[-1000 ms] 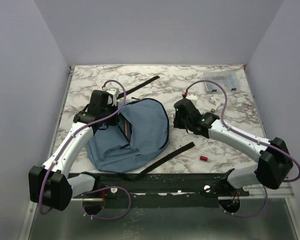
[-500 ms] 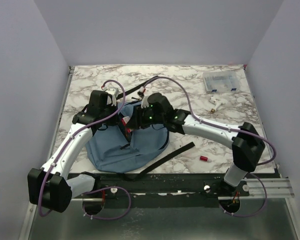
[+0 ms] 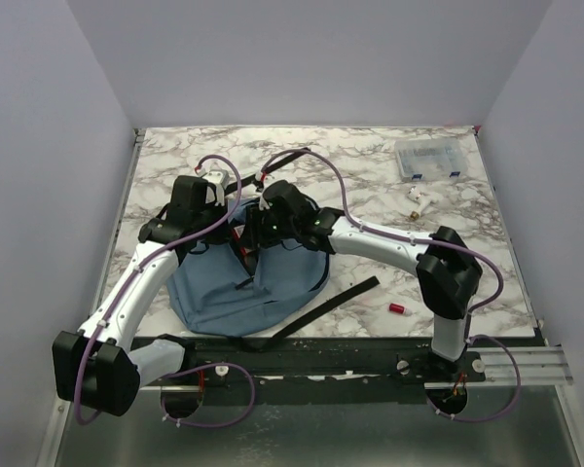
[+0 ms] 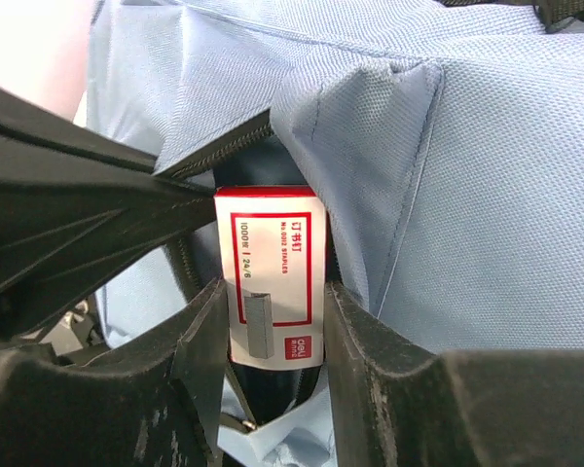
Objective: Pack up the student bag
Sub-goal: Place the stationery in the student bag, then pick up the stationery from the center of the board.
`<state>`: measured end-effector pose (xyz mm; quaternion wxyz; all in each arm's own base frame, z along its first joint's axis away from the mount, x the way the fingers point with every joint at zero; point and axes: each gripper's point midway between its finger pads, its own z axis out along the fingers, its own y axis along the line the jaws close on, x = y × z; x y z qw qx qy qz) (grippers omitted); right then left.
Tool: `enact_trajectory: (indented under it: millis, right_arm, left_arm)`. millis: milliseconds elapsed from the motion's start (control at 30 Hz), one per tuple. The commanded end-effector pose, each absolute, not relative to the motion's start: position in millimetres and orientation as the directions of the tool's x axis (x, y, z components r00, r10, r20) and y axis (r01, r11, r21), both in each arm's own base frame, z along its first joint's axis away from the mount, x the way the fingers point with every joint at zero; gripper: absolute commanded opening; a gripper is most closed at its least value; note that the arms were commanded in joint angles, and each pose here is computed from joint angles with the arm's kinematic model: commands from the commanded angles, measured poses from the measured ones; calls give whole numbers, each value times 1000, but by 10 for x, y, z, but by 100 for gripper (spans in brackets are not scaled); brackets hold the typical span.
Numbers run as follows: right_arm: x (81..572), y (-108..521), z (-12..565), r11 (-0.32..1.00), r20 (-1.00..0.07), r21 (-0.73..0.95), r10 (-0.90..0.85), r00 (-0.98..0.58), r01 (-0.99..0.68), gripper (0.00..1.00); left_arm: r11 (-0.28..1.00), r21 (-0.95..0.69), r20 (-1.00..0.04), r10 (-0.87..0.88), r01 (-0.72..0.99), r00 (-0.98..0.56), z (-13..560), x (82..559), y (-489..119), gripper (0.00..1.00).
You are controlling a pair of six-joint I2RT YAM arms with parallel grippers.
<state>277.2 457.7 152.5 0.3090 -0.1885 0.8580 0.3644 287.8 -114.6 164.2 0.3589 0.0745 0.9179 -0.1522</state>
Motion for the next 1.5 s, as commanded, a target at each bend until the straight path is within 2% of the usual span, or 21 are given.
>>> enact_trajectory:
  millis: [0, 100, 200, 267, 400, 533, 733, 867, 1000, 1100, 1167, 1467]
  right_arm:
    - [2830, 4564, 1283, 727, -681, 406, -164, -714, -554, 43]
    - [2610, 4743, 1325, 643, -634, 501, -183, -751, -579, 52]
    - [2616, 4686, 1462, 655, -632, 515, -146, -761, -553, 69]
    - [2623, 4623, 1605, 649, -638, 529, -122, -760, -547, 77]
    - [2605, 4453, 1913, 635, -656, 543, -88, -750, -550, 78]
    - [2676, 4001, 2148, 734, -722, 440, -54, -690, -518, 78]
    - [2733, 2920, 2075, 931, -781, 202, -33, -623, -303, 86]
    - [2521, 2203, 1863, 989, -747, 122, 41, -664, -77, 99]
    - [2135, 1686, 1535, 979, -670, 140, 202, -714, 145, 100]
    - [1806, 1221, 1259, 918, -607, 126, 372, -702, 377, 100]
    - [1636, 1039, 1164, 876, -578, 138, 451, -680, 463, 98]
    - [1272, 852, 863, 758, -448, 229, 639, -625, 611, 90]
  left_arm:
    - [905, -290, -717, 10, 311, -697, 1836, 2854, -1318, 0]
    - [896, -307, -709, 9, 320, -705, 1827, 2844, -1355, 0]
    - [897, -305, -710, 8, 318, -704, 1823, 2840, -1350, 0]
    - [900, -303, -708, 8, 315, -706, 1803, 2836, -1343, 0]
    - [898, -305, -706, 10, 317, -708, 1806, 2849, -1352, 0]
    - [904, -296, -700, 15, 309, -714, 1762, 2856, -1333, 0]
    - [902, -299, -697, 15, 310, -717, 1760, 2867, -1343, 0]
    - [897, -309, -691, 16, 315, -723, 1752, 2852, -1363, 0]
    - [894, -317, -695, 10, 318, -719, 1784, 2858, -1377, 0]
    - [887, -329, -685, 12, 324, -729, 1765, 2863, -1408, 0]
    - [881, -341, -680, 10, 328, -733, 1765, 2852, -1431, 0]
    - [880, -340, -688, 8, 332, -726, 1793, 2835, -1427, 0]
